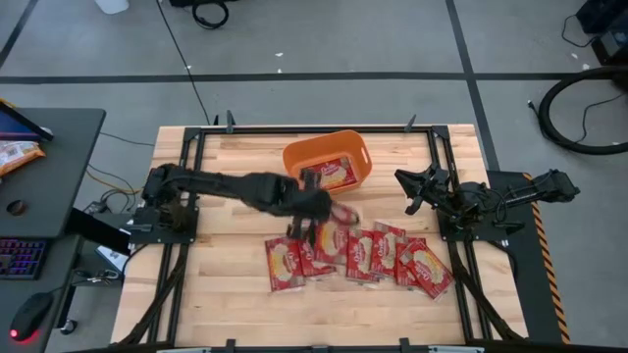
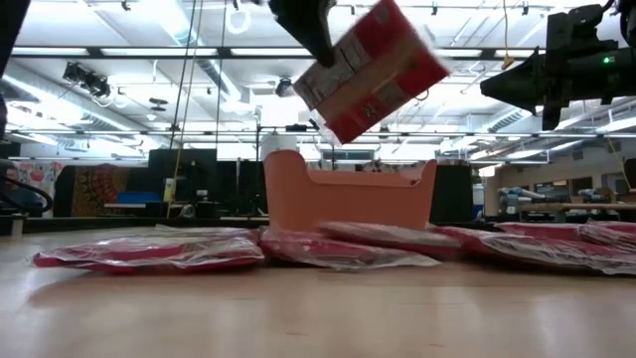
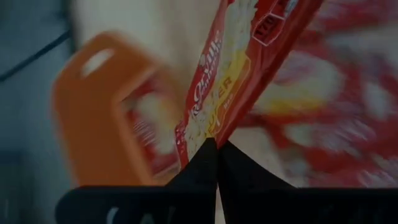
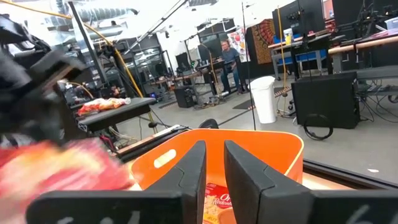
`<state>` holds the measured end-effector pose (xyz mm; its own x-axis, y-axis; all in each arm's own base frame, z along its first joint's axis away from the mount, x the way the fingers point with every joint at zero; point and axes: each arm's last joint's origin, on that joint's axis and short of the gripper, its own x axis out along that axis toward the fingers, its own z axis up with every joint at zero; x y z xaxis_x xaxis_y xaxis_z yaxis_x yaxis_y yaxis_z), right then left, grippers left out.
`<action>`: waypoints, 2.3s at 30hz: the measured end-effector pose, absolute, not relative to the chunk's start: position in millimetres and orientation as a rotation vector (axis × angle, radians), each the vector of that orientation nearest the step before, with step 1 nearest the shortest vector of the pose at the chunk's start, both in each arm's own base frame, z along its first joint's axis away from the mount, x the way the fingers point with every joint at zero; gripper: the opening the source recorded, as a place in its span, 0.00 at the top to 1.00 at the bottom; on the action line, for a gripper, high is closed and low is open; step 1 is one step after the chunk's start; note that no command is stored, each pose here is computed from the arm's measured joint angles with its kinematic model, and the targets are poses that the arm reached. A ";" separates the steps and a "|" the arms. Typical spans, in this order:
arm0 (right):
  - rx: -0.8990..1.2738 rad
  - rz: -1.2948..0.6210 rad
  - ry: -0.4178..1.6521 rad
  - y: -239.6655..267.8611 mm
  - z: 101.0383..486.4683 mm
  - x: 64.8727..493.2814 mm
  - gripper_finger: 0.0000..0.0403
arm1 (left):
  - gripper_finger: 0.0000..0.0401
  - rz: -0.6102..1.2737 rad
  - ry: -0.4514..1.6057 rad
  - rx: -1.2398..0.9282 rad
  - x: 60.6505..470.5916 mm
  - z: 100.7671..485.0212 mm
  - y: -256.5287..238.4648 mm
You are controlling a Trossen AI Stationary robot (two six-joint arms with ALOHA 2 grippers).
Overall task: Sort popcorn bags into baskets
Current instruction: Put the red popcorn bag into the orange bin
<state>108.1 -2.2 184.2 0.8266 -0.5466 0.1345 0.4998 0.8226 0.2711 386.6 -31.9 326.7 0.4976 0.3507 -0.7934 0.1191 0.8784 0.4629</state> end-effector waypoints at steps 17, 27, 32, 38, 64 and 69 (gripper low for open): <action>0.230 -0.559 -0.213 -2.2 184.4 108.1 0.85 | 0.98 0.620 0.987 -0.028 386.5 270.2 103.5; 0.233 -0.556 -0.218 -2.1 184.9 108.0 0.85 | 0.98 0.617 1.044 -0.046 401.2 231.8 117.8; 0.236 -0.552 -0.226 -2.0 185.7 108.4 0.85 | 0.95 0.674 1.039 -0.023 405.2 225.4 120.0; 0.232 -0.552 -0.217 -1.9 184.8 108.8 0.85 | 0.82 0.665 1.035 -0.046 406.1 224.3 117.1; 0.232 -0.556 -0.217 -2.0 184.9 108.7 0.85 | 0.64 -0.337 1.021 1.043 400.5 172.5 -57.4; 0.232 -0.556 -0.217 -2.0 184.8 108.7 0.85 | 0.53 -0.407 0.945 1.219 393.3 151.6 -63.8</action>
<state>108.7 -2.0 184.8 0.8278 -0.5433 0.1400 0.4946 0.8245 0.2749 393.3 -63.8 151.6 0.5739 0.2083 -0.7920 0.7187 0.3355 0.6091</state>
